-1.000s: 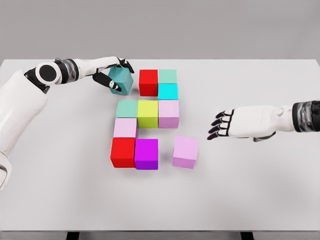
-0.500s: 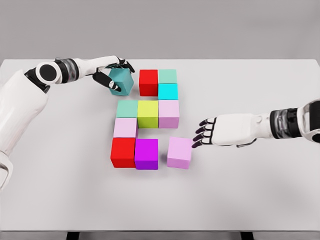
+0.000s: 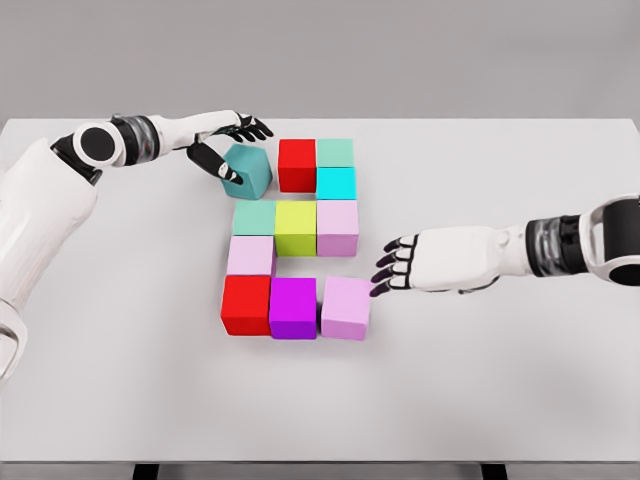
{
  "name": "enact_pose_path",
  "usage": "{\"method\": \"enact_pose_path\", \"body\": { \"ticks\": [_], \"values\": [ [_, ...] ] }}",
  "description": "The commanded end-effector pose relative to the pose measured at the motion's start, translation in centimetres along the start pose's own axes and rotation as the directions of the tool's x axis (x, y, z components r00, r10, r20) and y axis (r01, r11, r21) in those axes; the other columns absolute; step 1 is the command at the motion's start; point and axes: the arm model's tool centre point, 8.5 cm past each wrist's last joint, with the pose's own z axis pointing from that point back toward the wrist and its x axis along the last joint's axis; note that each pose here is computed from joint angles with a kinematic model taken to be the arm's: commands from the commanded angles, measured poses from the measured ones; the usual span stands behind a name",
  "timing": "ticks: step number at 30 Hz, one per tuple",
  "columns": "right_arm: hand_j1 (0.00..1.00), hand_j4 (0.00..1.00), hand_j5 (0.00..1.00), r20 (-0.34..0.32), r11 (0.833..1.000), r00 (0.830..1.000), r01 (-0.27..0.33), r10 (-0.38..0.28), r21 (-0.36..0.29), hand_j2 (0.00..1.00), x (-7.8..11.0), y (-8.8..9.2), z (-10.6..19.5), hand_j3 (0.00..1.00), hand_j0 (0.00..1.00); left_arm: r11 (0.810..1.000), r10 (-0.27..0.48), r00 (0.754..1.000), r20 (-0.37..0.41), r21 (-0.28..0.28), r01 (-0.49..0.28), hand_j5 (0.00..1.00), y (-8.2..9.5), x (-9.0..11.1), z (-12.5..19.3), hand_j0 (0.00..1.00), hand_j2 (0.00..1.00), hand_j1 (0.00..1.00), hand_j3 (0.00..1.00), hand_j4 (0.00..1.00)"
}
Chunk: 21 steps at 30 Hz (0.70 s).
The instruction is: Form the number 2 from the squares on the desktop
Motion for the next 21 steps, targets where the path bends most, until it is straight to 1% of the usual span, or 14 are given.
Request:
{"method": "enact_pose_path", "body": {
  "ticks": [1,4,8,14,18,19,21],
  "values": [
    [1.00,1.00,1.00,0.006,1.000,1.000,0.002,-0.002,-0.007,1.00,0.12,-0.15,-0.21,1.00,1.00,1.000,0.005,1.000,0.004,0.002,-0.005,0.86,0.02,0.07,-0.04,0.86,0.86,0.86,0.86,0.86],
    [1.00,1.00,1.00,0.009,1.000,1.000,-0.001,0.001,-0.011,1.00,0.18,-0.32,-0.34,1.00,1.00,1.000,0.005,1.000,0.005,0.004,-0.005,0.86,0.10,0.13,-0.03,0.86,0.86,0.86,0.86,0.86],
    [1.00,1.00,1.00,0.011,1.000,1.000,-0.002,0.002,-0.014,1.00,0.19,-0.45,-0.40,1.00,1.00,1.000,0.005,1.000,0.011,0.006,-0.005,0.91,0.20,0.31,-0.07,0.91,0.91,0.91,0.91,0.91],
    [1.00,1.00,1.00,0.018,1.000,1.000,-0.003,0.003,-0.020,1.00,0.28,-0.63,-0.64,1.00,1.00,1.000,0.005,1.000,0.006,0.003,-0.005,0.94,0.10,0.25,-0.16,0.94,0.94,0.94,0.94,0.94],
    [1.00,1.00,1.00,0.019,1.000,1.000,-0.002,0.003,-0.022,1.00,0.30,-0.67,-0.69,1.00,1.00,1.000,0.017,1.000,0.013,0.010,-0.017,1.00,0.15,0.35,-0.28,1.00,1.00,1.00,1.00,1.00],
    [1.00,1.00,1.00,0.016,1.000,1.000,-0.003,0.003,-0.022,1.00,0.20,-0.70,-0.58,1.00,1.00,0.999,0.029,0.999,0.021,0.016,-0.029,1.00,0.13,0.48,-0.41,1.00,1.00,1.00,1.00,1.00],
    [1.00,1.00,1.00,0.001,1.000,1.000,-0.002,0.002,-0.026,1.00,-0.26,-0.90,-0.17,1.00,1.00,0.999,0.027,0.999,0.035,0.017,-0.028,1.00,0.02,0.74,-0.59,1.00,1.00,1.00,1.00,1.00]
  ]
}}
